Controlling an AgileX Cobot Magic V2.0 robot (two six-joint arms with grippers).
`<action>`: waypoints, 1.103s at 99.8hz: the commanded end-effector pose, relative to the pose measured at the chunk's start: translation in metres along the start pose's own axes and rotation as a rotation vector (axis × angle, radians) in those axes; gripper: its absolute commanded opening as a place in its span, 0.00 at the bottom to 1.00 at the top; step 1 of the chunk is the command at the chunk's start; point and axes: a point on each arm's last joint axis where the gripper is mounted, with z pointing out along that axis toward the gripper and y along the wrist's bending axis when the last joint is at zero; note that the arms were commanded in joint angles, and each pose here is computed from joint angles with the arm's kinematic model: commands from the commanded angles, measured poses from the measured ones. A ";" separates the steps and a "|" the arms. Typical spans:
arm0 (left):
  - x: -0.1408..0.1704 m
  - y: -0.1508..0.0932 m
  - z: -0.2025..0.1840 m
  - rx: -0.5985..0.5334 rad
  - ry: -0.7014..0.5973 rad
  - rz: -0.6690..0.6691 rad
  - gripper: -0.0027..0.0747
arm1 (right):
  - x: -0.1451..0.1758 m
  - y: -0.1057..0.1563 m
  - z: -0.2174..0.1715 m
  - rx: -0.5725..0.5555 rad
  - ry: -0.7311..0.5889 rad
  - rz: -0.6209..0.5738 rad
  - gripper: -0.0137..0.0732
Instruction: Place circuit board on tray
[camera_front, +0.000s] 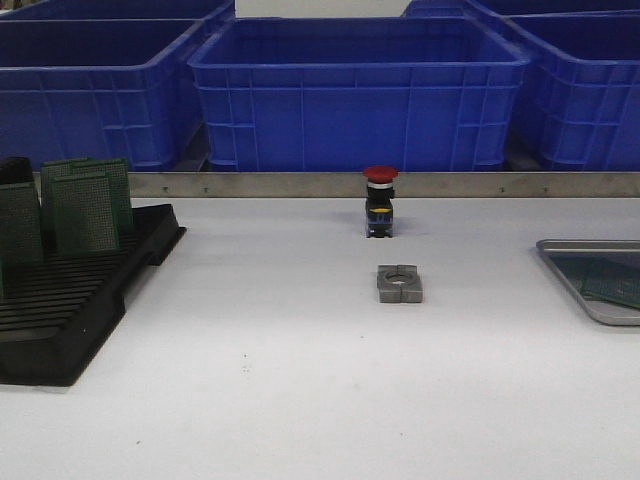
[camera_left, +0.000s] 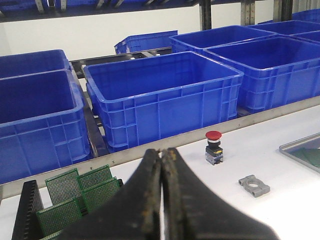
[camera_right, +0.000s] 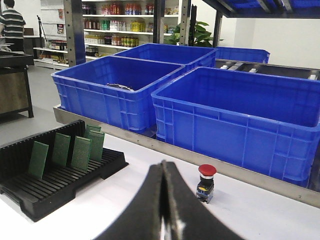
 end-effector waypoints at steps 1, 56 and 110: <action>-0.012 0.004 0.000 -0.037 -0.065 -0.020 0.01 | -0.009 -0.003 0.001 0.026 -0.028 -0.002 0.09; 0.013 0.016 0.001 -0.202 -0.046 -0.069 0.01 | -0.009 -0.003 0.001 0.026 -0.028 -0.002 0.09; 0.099 0.017 -0.017 -0.369 0.094 -0.121 0.01 | -0.009 -0.002 0.001 0.023 -0.026 -0.002 0.09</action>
